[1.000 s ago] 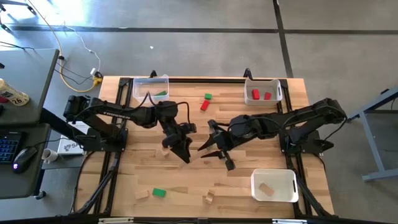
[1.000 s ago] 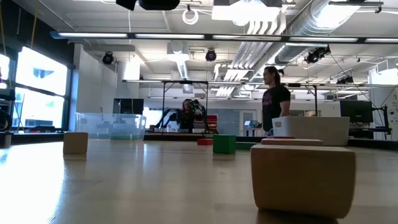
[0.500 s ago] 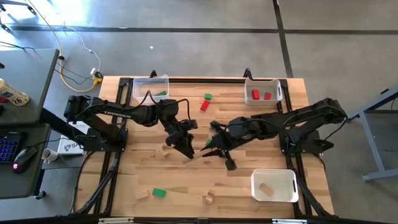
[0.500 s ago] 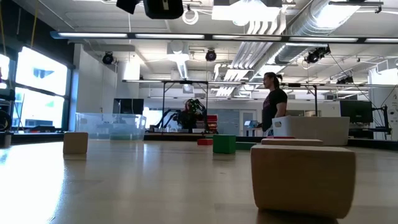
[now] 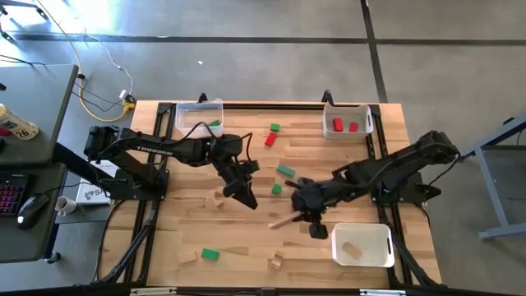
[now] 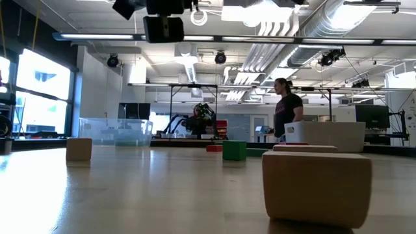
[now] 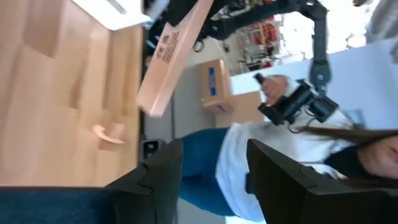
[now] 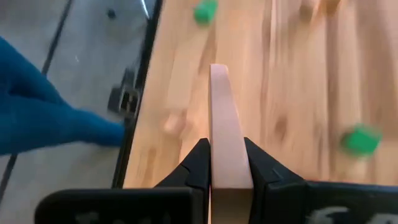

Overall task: Sort & place blocks by color
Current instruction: Put the brown block into the white bin

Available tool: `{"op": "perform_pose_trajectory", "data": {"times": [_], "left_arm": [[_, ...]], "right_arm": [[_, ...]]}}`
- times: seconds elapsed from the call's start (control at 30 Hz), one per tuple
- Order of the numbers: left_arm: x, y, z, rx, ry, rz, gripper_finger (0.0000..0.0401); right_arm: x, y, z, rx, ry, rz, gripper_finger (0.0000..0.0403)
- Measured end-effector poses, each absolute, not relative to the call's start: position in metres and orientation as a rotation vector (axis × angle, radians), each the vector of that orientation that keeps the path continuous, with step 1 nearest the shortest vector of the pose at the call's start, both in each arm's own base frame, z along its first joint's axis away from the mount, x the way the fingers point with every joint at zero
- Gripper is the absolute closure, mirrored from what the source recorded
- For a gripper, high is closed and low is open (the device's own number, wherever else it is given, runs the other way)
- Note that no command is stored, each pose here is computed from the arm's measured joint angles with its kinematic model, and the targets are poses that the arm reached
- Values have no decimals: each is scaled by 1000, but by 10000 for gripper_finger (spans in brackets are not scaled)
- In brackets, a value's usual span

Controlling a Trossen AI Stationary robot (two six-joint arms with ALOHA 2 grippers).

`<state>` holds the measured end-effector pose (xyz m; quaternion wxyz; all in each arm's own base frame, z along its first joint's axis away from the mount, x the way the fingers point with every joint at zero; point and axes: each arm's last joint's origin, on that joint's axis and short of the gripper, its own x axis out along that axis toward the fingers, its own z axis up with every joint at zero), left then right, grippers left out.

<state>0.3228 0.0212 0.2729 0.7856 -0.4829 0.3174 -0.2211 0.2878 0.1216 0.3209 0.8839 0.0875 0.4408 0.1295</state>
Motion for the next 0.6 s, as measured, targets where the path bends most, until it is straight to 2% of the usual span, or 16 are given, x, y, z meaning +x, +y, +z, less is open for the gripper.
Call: {"op": "perform_pose_trajectory", "data": {"times": [0.37, 0.6], "left_arm": [[319, 25, 258, -960, 728, -226, 233], [316, 25, 253, -936, 764, -176, 233]], "right_arm": [[240, 150, 304, 319, 1319, 119, 373], [212, 167, 306, 395, 1460, 88, 373]]}}
